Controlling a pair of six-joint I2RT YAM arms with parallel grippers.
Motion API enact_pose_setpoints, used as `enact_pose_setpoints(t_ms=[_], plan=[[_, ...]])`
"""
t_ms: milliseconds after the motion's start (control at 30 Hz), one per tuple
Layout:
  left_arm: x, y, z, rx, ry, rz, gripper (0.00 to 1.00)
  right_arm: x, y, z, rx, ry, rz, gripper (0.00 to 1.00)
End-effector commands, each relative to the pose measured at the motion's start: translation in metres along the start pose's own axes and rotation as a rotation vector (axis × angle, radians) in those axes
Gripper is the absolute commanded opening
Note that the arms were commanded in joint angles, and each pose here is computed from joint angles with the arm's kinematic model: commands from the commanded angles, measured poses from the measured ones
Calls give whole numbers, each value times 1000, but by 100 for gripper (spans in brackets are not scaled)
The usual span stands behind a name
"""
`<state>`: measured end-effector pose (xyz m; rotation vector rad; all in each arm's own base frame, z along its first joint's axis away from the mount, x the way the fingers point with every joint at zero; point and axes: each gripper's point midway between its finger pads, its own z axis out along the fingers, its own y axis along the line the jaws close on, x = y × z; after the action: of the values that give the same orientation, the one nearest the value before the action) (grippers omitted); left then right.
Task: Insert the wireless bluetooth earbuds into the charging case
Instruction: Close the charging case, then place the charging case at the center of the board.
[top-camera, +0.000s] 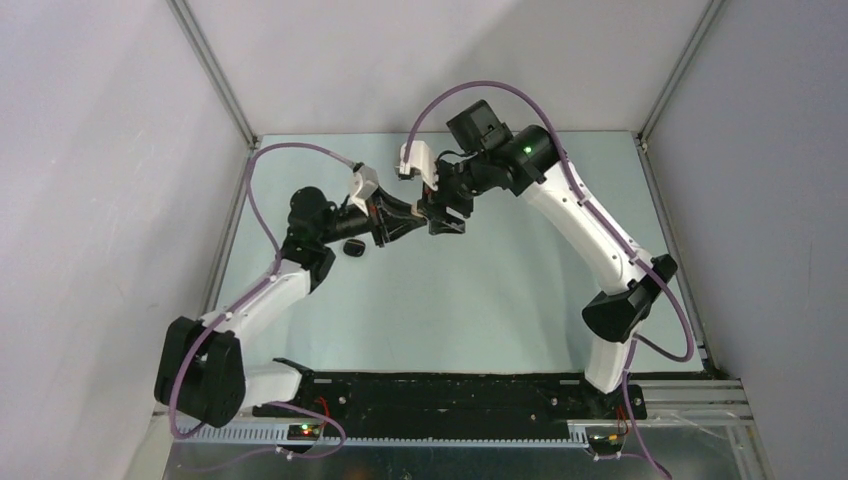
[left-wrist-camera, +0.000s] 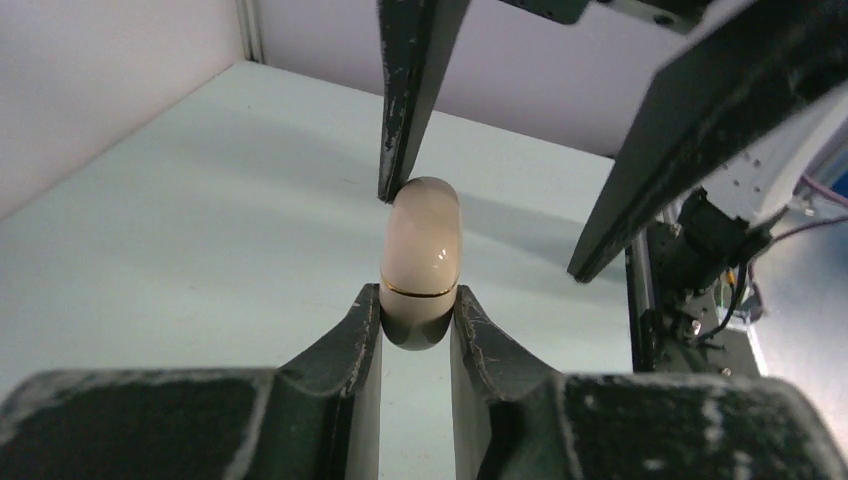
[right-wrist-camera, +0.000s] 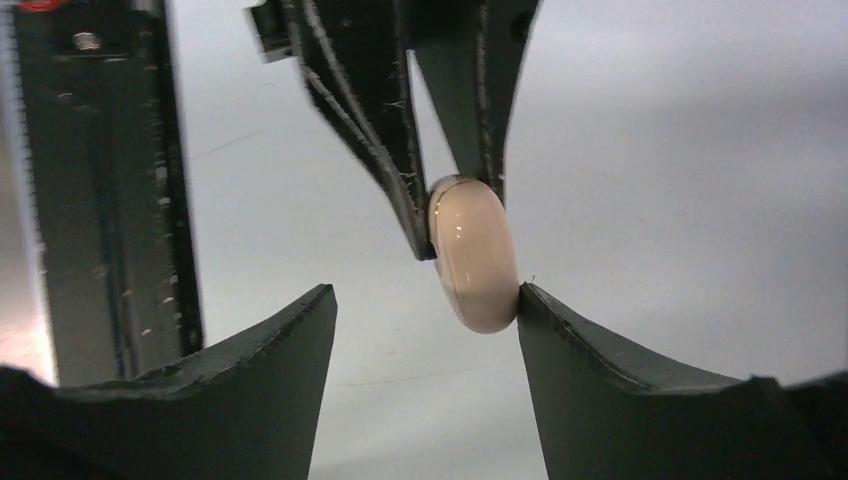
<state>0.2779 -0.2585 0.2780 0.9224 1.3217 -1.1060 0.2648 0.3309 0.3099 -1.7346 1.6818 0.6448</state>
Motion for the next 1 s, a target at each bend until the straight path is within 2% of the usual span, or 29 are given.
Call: enact_pose_setpoints(t_ms=[0, 33, 100, 167, 267, 333, 433, 533, 633, 700, 733, 767, 800, 833, 900, 933, 967], plan=[[-12, 41, 2, -180, -57, -148, 1, 6, -30, -8, 241, 53, 39, 71], [-5, 43, 2, -180, -43, -157, 2, 19, -50, -14, 325, 88, 84, 74], [22, 51, 3, -192, 25, -222, 2, 32, -75, -30, 396, 56, 218, 76], [58, 62, 1, -230, 109, -350, 1, 42, -83, -41, 388, -8, 376, 79], [112, 66, 3, -244, 215, -584, 2, 53, -86, -61, 410, -41, 437, 98], [134, 66, 6, -231, 254, -696, 2, 61, -84, -71, 408, -59, 480, 99], [147, 70, 14, -188, 284, -788, 5, 76, -82, -77, 397, -69, 569, 99], [170, 77, 24, -158, 339, -937, 9, 87, -77, -79, 392, -50, 581, 99], [202, 83, 21, -231, 411, -1068, 16, 93, -74, -79, 384, -32, 577, 99], [222, 85, 15, -294, 476, -1129, 23, 96, -74, -80, 387, -27, 583, 99], [226, 94, 14, -348, 494, -1121, 31, 98, -76, -81, 393, -26, 590, 99], [240, 89, 3, -396, 566, -1147, 36, 100, -77, -82, 403, -20, 602, 99], [243, 98, -1, -449, 586, -1096, 45, 103, -81, -86, 426, -19, 630, 99], [244, 96, -7, -472, 614, -1100, 49, 104, -83, -87, 433, -21, 648, 99], [242, 100, -16, -531, 659, -1059, 70, 104, -89, -94, 450, -39, 686, 99], [233, 106, -17, -526, 663, -1007, 92, 102, -94, -102, 468, -61, 697, 99], [225, 105, -25, -554, 695, -990, 96, 102, -98, -105, 482, -71, 703, 99]])
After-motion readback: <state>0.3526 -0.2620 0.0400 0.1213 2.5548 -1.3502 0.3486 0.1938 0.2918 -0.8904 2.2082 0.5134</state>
